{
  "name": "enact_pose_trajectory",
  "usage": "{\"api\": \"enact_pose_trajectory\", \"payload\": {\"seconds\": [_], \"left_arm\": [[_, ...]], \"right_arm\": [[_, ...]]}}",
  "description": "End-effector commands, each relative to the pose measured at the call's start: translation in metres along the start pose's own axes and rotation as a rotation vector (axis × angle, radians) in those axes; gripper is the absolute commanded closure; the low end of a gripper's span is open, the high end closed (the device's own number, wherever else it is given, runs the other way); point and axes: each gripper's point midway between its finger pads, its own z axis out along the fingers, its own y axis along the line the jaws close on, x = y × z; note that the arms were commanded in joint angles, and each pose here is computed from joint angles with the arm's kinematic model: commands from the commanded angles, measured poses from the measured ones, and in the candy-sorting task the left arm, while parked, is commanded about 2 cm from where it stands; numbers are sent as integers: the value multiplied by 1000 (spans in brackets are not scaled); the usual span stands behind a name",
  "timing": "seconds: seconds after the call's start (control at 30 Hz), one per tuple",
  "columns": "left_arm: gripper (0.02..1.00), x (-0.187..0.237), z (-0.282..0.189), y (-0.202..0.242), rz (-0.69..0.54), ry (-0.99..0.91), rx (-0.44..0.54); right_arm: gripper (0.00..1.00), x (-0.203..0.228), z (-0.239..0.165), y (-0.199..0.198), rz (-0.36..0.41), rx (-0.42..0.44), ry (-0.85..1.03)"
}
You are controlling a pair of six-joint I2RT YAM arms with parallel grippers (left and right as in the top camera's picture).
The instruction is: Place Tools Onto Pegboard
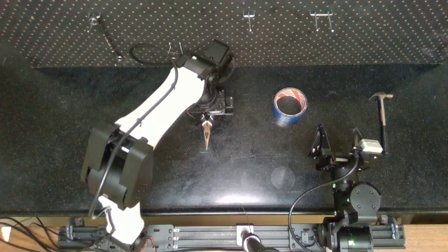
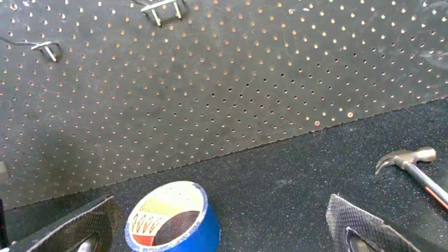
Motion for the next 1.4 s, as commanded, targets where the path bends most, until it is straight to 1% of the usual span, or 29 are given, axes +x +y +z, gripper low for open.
{"api": "enact_pose_trajectory", "payload": {"seconds": [0.03,0.17,0.33,0.4,0.53,0.67,0.7,0.87,1.0,1.17,1.4], "left_arm": [[23,-6,11,14,55,23,-9],[23,-5,17,13,76,42,-2],[23,0,22,4,148,49,-3],[23,-3,22,8,145,39,-19],[23,-8,22,15,124,36,-19],[25,-7,25,8,189,33,-12],[23,-7,26,7,189,33,-12],[23,-8,29,8,182,36,-14],[23,-11,36,9,126,40,-13],[23,-10,44,9,123,54,-19],[23,-13,51,8,45,54,-15]], "right_arm": [[27,0,0,-3,16,14,-4],[25,0,0,-3,16,14,-4],[27,0,0,-3,16,15,-4],[25,0,0,-3,16,14,-4],[27,0,0,-3,16,14,-4],[25,0,0,-3,16,14,-4],[27,0,0,-3,16,14,-4],[25,0,0,-3,16,14,-4],[25,0,0,-3,16,14,-4],[25,0,0,-3,16,14,-4],[25,0,0,-3,16,14,-4]]}}
